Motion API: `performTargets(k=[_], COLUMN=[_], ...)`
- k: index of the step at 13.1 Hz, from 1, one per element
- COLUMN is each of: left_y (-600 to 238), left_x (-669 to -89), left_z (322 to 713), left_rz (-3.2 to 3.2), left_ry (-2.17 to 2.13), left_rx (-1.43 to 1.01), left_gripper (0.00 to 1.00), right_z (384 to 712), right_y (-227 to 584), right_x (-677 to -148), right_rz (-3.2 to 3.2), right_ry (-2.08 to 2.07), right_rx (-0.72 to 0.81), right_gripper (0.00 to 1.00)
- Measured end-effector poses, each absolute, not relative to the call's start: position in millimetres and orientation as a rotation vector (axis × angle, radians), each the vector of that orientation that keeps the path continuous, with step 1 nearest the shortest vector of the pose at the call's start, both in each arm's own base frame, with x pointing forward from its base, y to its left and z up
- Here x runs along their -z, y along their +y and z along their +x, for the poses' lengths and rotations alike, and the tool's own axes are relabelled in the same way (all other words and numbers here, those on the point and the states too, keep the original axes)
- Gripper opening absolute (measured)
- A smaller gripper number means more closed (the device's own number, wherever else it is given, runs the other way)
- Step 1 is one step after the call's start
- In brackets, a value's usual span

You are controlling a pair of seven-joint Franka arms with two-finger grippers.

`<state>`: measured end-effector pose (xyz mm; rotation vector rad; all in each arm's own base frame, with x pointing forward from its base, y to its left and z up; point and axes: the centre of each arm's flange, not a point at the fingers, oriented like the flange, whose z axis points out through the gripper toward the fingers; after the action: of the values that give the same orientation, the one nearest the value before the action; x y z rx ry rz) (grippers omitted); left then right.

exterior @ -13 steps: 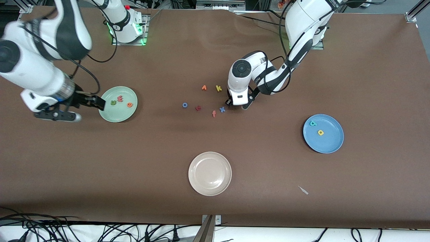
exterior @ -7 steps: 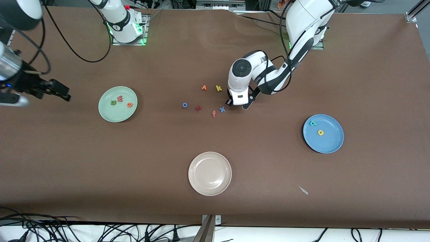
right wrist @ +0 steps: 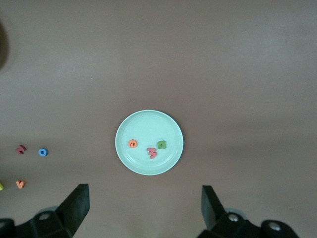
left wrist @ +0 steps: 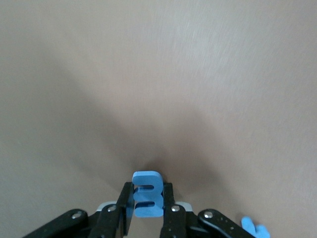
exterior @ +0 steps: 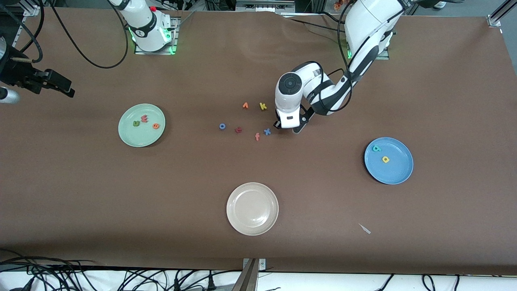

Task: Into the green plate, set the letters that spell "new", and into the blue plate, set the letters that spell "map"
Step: 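Carry the blue m to the blue plate and release it with the left gripper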

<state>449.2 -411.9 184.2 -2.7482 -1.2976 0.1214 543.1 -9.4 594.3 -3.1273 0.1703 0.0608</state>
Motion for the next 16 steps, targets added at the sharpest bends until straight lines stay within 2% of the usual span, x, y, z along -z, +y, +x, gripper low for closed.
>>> performTargets(k=[6,11,16], left_y=[-348.2,-226.3,-88.9], left_x=[-220.4,-244.0,-243.1], left_z=[515.6,584.1,619.7], left_rz=[-2.811,-2.911,-3.0], left_ry=[-0.702,-0.256,0.162], left_rx=[-0.232,-0.362,-0.459], left_gripper=[0.28,0.28,0.28], right_z=[553.8,555.9,556.9], right_y=[-18.0,-18.8,-16.9], right_x=[-587.0,-584.5,-582.8], right_rz=[-3.125,-3.121,-3.12], right_ry=[0.195,0.199,0.195], right_rx=[-0.015,-0.014,-0.017], right_gripper=[1.0,1.0,1.0])
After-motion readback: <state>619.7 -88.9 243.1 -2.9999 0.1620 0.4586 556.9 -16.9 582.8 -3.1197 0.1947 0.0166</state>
